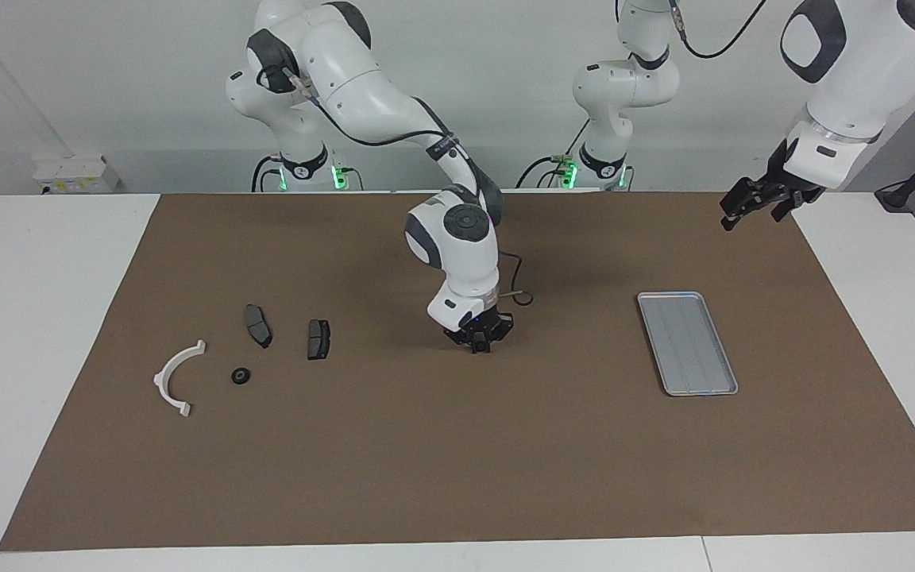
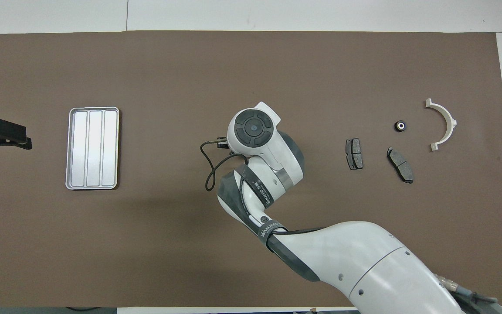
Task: Place bearing gear from tray to pile
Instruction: 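Lower the right gripper and grasp the black gear at mid-table, then carry the gear with the right gripper beside the other gear and release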
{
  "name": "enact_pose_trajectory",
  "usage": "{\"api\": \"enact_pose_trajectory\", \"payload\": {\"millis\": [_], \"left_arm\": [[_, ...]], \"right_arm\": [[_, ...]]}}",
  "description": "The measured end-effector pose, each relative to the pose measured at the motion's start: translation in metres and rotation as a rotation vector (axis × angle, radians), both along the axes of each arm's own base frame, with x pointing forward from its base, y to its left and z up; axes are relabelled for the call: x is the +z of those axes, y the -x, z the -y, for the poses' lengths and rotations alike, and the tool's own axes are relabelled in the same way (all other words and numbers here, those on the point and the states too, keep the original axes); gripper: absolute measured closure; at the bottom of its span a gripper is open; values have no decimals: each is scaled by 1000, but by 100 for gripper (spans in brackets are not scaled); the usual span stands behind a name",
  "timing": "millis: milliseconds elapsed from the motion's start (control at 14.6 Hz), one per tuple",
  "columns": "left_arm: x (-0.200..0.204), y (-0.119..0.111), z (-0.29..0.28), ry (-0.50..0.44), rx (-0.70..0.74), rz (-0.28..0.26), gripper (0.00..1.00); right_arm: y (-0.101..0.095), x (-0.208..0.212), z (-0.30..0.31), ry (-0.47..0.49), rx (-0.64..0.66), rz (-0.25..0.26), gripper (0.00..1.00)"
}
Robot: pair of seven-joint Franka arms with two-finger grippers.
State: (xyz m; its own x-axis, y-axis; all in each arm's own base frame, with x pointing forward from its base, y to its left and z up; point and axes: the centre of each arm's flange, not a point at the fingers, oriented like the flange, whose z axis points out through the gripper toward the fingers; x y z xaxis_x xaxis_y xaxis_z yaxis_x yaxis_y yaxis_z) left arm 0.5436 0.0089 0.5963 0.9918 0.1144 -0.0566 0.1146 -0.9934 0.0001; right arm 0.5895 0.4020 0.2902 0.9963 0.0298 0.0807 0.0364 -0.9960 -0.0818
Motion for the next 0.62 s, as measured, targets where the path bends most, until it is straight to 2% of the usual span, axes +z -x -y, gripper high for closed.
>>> {"api": "enact_pose_trajectory", "payload": {"millis": [137,343,618], "left_arm": [[0,0,0,0,0,0,0],[0,0,0,0,0,0,0],[0,0,0,0,0,0,0]], "right_arm": [[-19,7,30,35,32,-32,76],[-58,42,98,59,89,-55,76],[-78,80,175,76,165,-76,76]]}}
